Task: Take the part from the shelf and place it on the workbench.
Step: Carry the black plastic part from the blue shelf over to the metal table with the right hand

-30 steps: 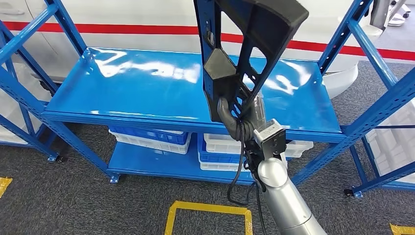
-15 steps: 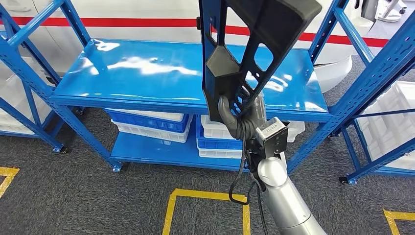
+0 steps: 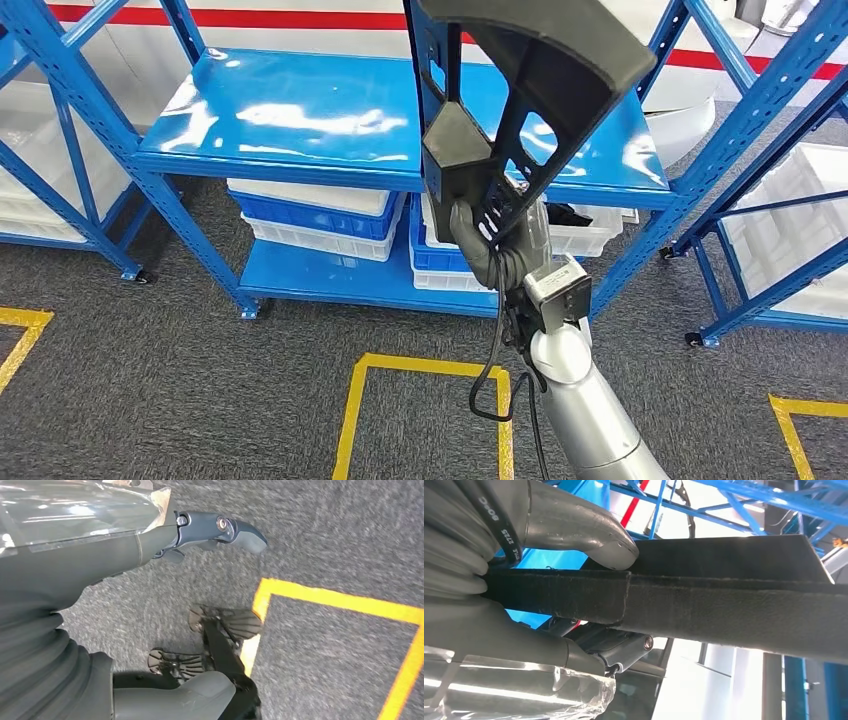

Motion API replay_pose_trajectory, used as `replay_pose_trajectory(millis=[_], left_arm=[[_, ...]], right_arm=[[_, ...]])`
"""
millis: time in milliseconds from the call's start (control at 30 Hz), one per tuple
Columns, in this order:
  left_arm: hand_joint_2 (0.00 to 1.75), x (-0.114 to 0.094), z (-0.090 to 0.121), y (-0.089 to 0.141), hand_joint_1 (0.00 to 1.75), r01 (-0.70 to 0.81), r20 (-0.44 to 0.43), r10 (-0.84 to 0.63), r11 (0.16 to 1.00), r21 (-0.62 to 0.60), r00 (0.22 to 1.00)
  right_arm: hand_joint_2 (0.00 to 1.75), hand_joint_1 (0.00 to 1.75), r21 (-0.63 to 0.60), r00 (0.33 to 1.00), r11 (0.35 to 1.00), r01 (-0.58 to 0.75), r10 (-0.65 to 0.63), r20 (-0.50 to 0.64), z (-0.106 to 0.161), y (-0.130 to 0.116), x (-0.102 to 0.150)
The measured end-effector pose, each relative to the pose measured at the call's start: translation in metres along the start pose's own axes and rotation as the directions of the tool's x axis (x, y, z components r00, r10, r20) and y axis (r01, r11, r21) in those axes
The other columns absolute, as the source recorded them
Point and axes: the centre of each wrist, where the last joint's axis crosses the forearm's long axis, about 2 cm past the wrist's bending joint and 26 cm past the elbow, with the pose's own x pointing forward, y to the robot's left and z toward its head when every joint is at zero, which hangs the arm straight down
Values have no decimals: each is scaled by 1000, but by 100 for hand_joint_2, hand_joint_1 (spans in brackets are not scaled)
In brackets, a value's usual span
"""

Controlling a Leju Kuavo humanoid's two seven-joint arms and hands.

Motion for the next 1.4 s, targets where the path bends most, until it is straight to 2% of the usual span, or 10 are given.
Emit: replay_pose_trajectory(millis=[900, 1400], left_arm=[[175, 3, -2, -1, 0, 15, 16, -15, 1000, -11, 1000], [175, 0, 0, 0, 0, 16, 17, -16, 1000, -9, 1000]], right_arm=[[175, 175, 42, 998, 997, -67, 67, -6, 27, 7, -2], [175, 175, 48, 998, 997, -66, 66, -9, 32, 11, -2]])
